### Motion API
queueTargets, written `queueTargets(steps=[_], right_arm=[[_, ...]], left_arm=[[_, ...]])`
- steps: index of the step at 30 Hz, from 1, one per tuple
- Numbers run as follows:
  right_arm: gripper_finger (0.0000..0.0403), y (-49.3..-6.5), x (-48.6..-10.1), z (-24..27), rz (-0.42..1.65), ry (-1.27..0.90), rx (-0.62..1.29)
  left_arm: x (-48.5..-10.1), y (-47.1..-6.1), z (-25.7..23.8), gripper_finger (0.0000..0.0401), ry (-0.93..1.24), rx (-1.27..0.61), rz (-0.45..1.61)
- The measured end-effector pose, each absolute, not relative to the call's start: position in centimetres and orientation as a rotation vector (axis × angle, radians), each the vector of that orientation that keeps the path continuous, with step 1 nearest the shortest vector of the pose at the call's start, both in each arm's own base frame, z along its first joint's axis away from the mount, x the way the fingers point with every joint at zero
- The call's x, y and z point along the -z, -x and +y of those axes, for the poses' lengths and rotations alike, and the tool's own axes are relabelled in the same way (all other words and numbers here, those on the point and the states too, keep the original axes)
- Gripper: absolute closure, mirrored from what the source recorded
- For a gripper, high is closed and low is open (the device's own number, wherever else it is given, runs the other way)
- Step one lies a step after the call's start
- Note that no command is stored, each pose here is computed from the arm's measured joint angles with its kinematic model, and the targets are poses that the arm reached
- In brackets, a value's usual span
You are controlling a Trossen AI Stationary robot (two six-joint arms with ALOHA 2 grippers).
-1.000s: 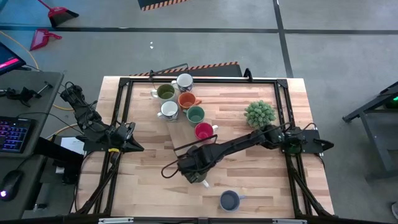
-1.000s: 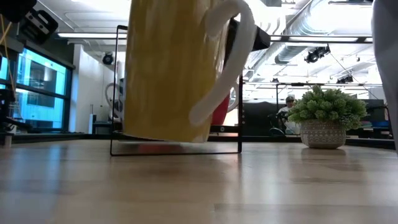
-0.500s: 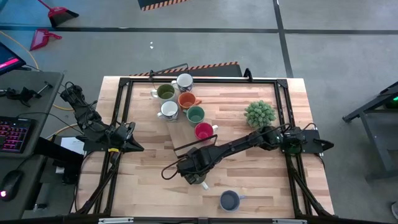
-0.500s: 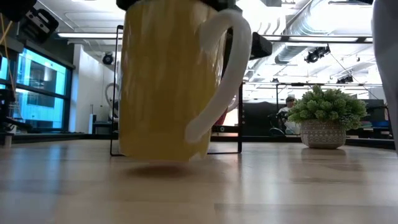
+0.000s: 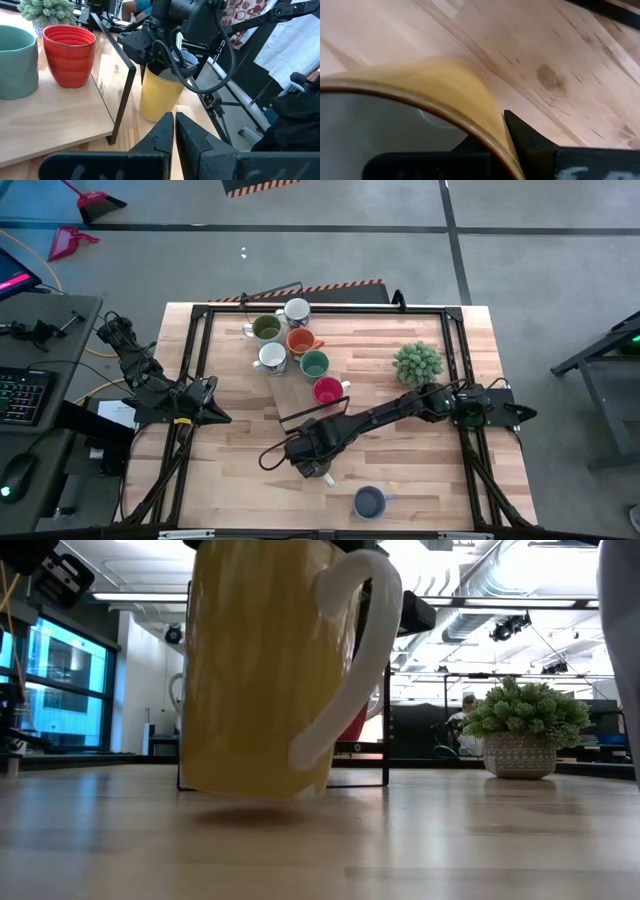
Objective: Place coffee mugs
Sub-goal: Move the yellow mug to the bottom center
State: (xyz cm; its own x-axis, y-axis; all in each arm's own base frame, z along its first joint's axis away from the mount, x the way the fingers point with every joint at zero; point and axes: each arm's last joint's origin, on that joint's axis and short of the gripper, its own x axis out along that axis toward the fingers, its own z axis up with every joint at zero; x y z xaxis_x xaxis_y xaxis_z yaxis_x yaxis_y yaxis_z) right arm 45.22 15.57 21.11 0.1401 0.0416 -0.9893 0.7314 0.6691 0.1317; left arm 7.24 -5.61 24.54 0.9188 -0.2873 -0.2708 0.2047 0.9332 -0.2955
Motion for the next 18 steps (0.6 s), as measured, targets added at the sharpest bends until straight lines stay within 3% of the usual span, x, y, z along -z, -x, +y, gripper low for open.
queueTargets(steps=[14,18], right_arm=[[0.0401,-45.2,-19.9,15.7,1.411,-0.754,0.614],[0.0382,-45.4,-19.9,15.6,1.408,-0.739,0.592]], left_arm=[[-24.5,-7.2,-5.6,0.0391,0.266,0.257,0.317],[-24.5,-7.2,-5.6,0.0391,0.266,0.258,0.318]])
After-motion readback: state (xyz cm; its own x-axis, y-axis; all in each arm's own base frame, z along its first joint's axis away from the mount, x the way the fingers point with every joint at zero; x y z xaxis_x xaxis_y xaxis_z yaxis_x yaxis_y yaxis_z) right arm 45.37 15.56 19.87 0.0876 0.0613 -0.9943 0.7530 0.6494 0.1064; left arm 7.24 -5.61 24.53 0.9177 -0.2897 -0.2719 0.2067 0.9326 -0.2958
